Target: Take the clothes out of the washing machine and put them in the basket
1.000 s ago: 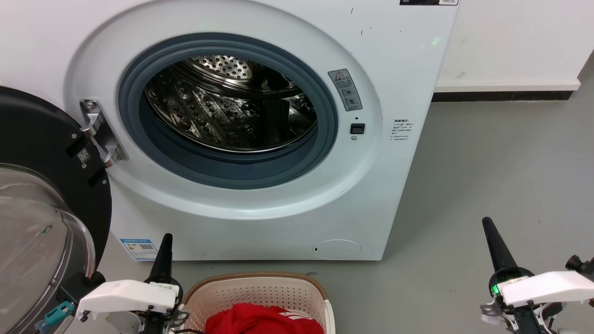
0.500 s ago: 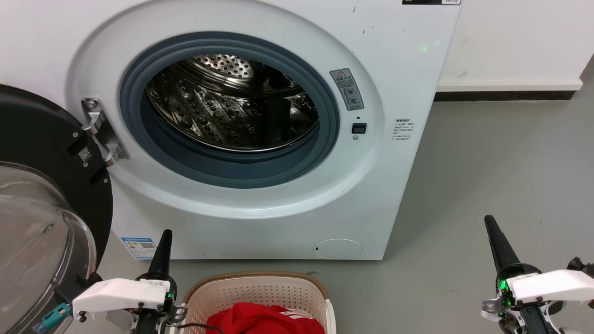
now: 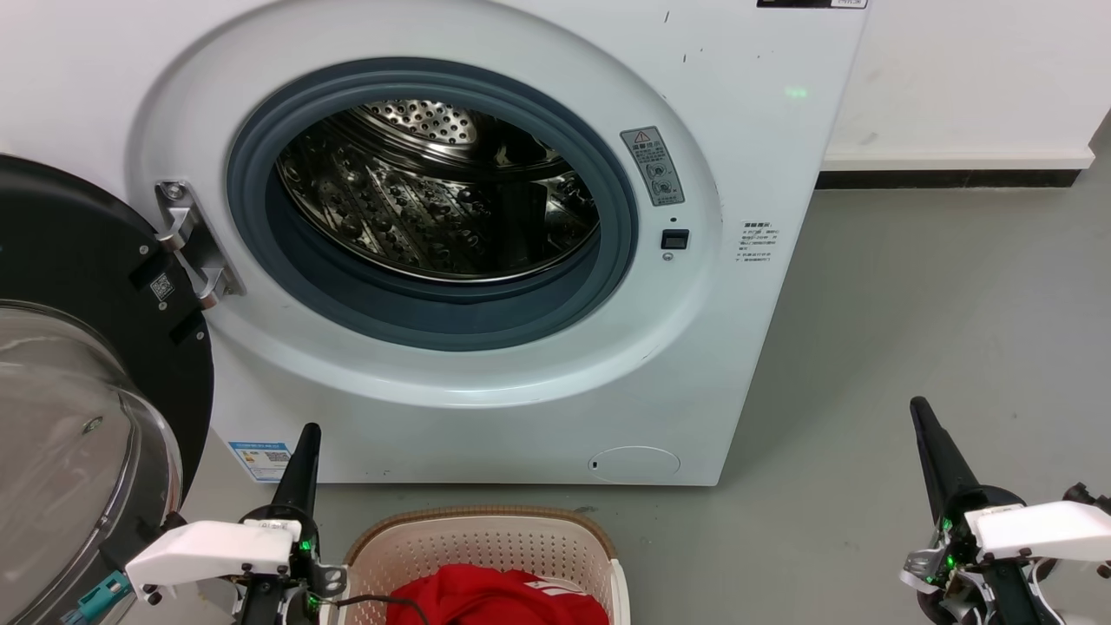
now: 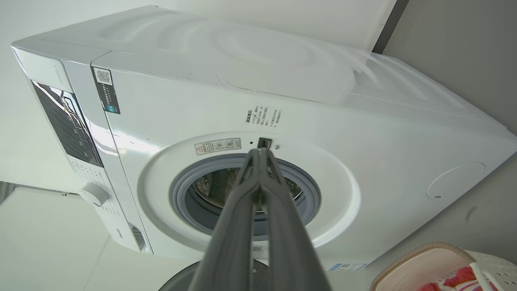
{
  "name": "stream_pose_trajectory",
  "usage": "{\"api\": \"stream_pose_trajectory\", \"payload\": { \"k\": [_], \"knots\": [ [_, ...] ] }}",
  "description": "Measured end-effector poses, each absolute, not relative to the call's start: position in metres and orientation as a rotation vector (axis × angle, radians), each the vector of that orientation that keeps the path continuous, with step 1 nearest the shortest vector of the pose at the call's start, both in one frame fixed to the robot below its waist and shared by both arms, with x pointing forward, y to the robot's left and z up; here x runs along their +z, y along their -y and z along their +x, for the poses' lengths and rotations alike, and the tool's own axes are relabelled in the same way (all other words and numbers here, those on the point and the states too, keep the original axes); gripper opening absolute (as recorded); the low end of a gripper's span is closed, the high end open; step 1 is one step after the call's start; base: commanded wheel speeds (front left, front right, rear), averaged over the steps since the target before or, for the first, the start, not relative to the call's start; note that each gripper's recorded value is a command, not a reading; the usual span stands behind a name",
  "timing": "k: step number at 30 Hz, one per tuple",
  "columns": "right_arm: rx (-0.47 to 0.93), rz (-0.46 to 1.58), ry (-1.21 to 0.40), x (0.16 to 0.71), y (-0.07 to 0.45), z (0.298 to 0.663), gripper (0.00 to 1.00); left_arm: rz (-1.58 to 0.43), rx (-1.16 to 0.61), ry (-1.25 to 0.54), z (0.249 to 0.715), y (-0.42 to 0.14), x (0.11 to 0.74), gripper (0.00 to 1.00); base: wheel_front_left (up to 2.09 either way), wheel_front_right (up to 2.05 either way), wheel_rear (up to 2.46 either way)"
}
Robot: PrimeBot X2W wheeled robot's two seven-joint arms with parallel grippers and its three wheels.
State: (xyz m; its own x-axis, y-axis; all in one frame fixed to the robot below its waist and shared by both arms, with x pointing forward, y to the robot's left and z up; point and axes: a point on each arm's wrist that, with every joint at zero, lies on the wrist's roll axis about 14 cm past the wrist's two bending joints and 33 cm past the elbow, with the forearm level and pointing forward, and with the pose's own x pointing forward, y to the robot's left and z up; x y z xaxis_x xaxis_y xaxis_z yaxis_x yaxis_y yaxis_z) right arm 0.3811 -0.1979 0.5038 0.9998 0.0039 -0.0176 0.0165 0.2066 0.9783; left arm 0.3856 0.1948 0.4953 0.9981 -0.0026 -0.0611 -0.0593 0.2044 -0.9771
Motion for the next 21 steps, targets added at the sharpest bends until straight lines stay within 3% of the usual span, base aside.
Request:
{"api": "stream_pose_trajectory", "payload": {
  "k": [21],
  "knots": [
    [-0.008,1.551,-0.008,0.5042,0.1998,0.3868,0.00,-1.553,0.009,-0.013,0.3876,-0.1993,0.5037,0.00,0.00,0.00,0.00]
  ]
}}
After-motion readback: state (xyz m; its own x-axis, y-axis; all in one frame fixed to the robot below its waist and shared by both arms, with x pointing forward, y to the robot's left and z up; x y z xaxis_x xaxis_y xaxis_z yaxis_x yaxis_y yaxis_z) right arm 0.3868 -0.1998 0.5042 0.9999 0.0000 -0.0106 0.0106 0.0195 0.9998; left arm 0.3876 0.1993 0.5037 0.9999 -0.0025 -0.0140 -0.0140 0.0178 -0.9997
